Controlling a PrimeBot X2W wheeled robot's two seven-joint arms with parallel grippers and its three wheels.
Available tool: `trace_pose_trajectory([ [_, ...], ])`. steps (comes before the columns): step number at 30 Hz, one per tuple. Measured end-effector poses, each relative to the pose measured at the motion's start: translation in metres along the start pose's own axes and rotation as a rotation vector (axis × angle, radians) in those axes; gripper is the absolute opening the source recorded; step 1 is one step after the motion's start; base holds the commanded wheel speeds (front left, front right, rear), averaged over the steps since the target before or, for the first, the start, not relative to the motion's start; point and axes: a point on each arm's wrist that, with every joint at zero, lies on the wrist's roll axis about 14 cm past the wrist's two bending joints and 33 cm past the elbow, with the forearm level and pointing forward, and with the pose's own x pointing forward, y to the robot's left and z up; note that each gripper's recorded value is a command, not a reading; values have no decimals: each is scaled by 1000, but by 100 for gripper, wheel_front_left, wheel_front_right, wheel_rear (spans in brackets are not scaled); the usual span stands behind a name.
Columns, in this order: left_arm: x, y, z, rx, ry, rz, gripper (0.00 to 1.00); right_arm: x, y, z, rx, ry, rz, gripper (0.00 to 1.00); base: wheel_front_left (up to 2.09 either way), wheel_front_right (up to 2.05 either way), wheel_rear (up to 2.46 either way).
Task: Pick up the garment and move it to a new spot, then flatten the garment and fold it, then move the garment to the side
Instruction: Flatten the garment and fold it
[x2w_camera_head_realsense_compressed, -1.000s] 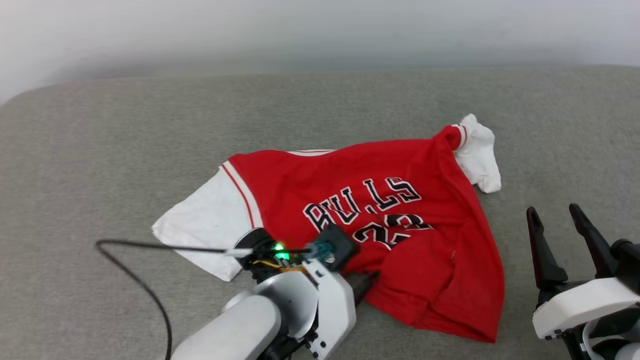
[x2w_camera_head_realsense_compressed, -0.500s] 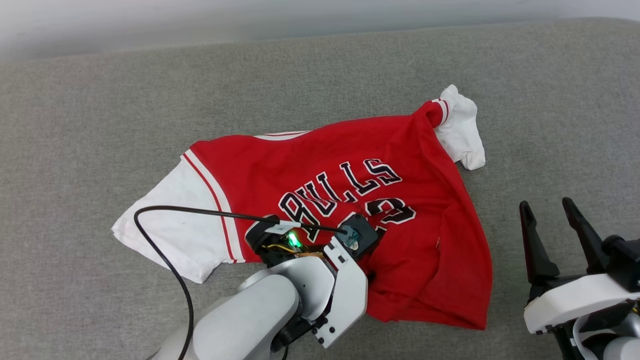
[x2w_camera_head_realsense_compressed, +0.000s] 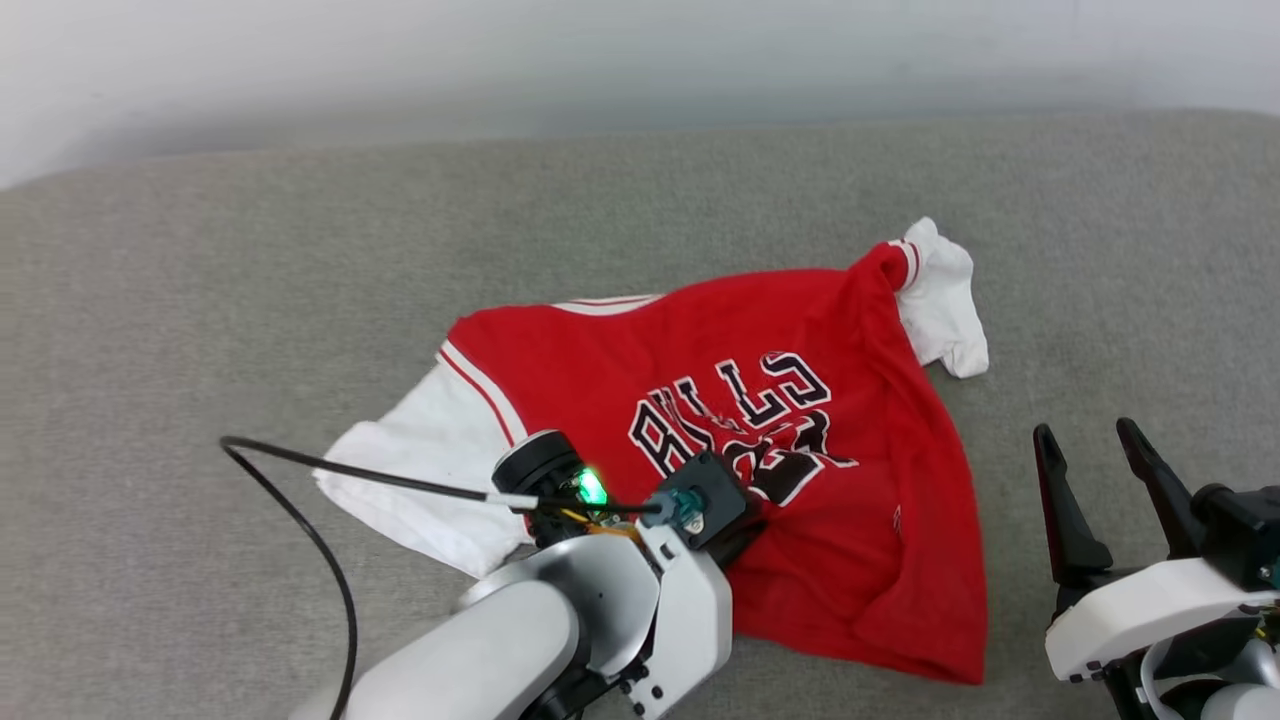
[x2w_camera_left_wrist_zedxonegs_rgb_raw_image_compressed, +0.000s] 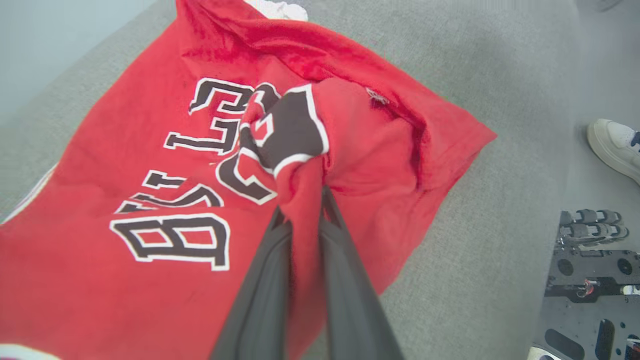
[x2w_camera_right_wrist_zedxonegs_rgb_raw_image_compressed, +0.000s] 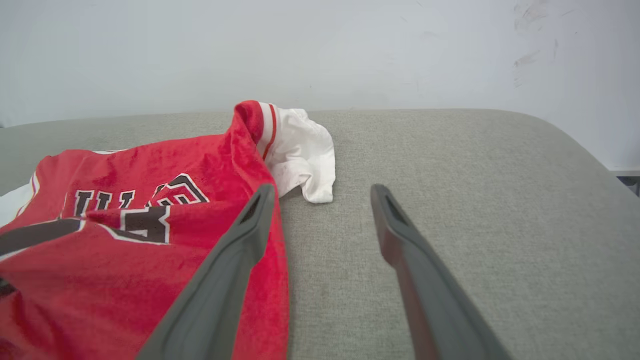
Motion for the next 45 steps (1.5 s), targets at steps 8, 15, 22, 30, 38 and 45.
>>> trace_pose_trajectory([
  [8, -47, -9, 30, 54, -125, 89, 0, -12, 10, 9, -3, -14, 30, 100, 0, 0, 0],
  [15, -69, -45, -14, 39, 4, 45, 0, -18, 19, 16, -6, -31, 55, 100, 0, 0, 0],
  [22, -70, -85, -79, -32, 192, -66, 0, -20, 23, 14, -12, -15, 65, 100, 0, 0, 0],
  [30, -66, -89, -103, -81, 238, -63, 0, -21, 23, 12, -19, -1, 65, 100, 0, 0, 0],
  [38, -72, -35, -33, -164, -97, 160, 100, -19, 26, 12, -19, 0, 72, 100, 0, 0, 0],
  [45, -114, 40, -1, -243, -289, 421, 100, -18, 26, 16, -19, -12, 72, 100, 0, 0, 0],
])
